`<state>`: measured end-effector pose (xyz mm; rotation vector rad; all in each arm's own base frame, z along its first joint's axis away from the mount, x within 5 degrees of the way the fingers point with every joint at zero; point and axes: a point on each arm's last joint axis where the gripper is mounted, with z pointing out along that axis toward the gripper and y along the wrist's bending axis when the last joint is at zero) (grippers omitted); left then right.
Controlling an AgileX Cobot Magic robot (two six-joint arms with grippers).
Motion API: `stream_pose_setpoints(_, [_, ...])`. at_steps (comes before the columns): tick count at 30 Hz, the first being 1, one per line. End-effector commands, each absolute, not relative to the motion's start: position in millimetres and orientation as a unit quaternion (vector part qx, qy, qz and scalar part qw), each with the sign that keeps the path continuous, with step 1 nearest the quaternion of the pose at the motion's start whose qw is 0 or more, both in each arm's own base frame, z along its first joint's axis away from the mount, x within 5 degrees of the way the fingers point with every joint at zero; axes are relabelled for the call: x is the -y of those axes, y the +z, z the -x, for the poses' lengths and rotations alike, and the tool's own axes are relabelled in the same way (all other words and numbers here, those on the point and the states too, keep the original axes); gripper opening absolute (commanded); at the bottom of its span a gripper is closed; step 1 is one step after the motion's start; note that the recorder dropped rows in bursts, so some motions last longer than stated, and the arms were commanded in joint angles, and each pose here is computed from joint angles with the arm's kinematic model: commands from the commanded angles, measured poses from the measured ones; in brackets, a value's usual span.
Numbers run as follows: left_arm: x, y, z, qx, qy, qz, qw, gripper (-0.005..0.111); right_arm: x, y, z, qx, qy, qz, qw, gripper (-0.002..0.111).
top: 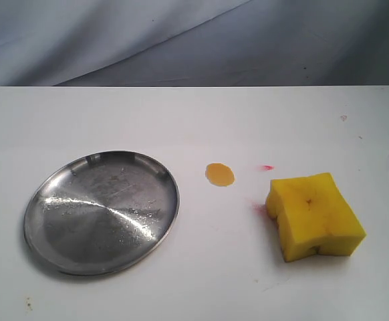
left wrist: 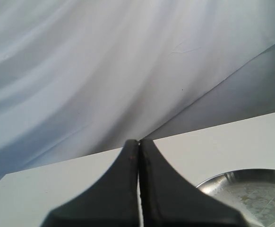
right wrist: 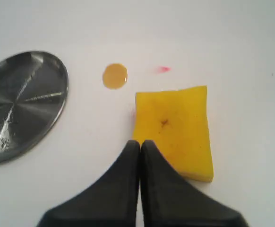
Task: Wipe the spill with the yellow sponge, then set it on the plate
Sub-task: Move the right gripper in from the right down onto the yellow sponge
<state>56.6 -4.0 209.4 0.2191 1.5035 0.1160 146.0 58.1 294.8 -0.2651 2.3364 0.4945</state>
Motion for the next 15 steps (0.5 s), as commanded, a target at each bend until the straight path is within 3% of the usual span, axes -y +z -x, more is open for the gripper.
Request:
stream_pose_setpoints(1, [3.8, 210.9, -56.2, -0.679, 0.048, -0.092, 0.727, 0.0, -65.0, 284.1, -174.2, -0.926, 0.183, 0.13, 0.305, 0.002])
stream_pose_setpoints(4, [3.8, 210.9, -56.2, -0.679, 0.048, -0.092, 0.727, 0.0, -69.5, 273.0, -194.2, -0.937, 0.177, 0.139, 0.268, 0.017])
stream_pose_setpoints(9, [3.8, 210.9, -56.2, -0.679, 0.048, -0.092, 0.727, 0.0, -75.1, 252.4, -218.0, -0.951, 0.173, 0.144, 0.212, 0.058])
stream_pose_setpoints(11, [3.8, 210.9, -56.2, -0.679, 0.048, -0.092, 0.727, 0.0, -76.5, 243.9, -226.5, -0.954, 0.17, 0.143, 0.2, 0.068])
stream_pose_setpoints(15, [3.8, 210.9, -56.2, -0.679, 0.048, -0.092, 0.727, 0.0, -77.4, 226.4, -241.8, -0.957, 0.158, 0.139, 0.199, 0.074])
